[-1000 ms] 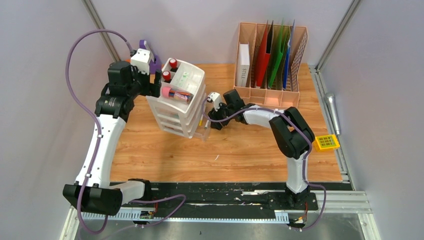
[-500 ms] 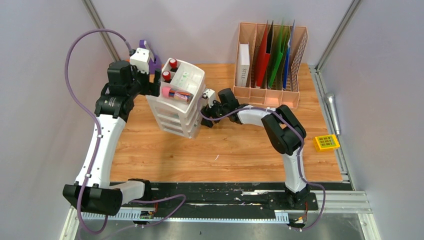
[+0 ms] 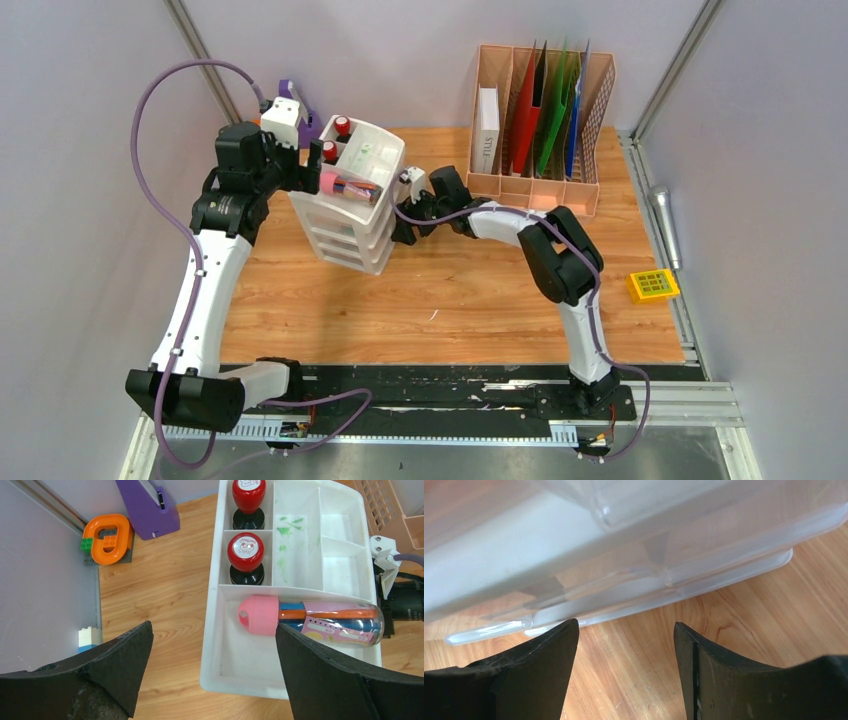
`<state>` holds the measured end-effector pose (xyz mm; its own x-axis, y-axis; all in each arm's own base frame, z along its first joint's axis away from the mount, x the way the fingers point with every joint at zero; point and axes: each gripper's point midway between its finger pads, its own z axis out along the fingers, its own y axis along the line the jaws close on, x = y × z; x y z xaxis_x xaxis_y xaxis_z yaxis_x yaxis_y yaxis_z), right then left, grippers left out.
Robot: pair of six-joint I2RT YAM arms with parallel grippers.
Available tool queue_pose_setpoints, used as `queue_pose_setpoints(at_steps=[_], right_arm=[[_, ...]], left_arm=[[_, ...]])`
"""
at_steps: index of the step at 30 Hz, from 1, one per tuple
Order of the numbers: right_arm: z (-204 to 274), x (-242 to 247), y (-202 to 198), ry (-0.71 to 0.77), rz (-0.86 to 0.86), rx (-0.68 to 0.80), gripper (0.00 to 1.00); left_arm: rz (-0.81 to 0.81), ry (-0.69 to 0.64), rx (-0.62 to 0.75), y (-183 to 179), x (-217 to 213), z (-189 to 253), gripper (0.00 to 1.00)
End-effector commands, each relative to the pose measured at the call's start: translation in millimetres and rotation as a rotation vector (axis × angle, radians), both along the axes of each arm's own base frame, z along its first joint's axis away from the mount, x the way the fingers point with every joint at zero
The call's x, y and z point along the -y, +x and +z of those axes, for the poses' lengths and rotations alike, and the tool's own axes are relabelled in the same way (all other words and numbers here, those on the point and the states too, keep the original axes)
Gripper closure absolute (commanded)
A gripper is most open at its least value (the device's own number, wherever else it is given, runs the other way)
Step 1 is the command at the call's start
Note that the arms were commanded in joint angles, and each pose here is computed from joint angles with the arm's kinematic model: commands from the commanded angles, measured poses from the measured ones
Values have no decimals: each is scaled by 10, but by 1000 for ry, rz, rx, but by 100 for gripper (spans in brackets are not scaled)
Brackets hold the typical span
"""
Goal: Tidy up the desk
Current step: Close the drawer in the storage box, then move the storage box to the center of the board.
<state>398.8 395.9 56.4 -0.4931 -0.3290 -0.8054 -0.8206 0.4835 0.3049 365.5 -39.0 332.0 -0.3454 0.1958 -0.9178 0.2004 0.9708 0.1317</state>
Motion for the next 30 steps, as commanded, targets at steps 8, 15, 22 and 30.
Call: queue_pose_setpoints(at_steps=[8, 15, 22, 30], right_arm=[[528, 450, -290, -69, 34, 124, 28], [731, 761, -484, -149, 25, 180, 27], [836, 980, -668, -192, 13, 195, 27], [851, 1153, -782, -230, -10, 205, 27]], left_arm=[[22, 62, -26, 3, -104, -69, 0], [39, 129, -116, 134, -186, -345, 6], [44, 137, -142, 303, -213, -432, 22], [60, 137, -164, 424, -259, -543, 38]])
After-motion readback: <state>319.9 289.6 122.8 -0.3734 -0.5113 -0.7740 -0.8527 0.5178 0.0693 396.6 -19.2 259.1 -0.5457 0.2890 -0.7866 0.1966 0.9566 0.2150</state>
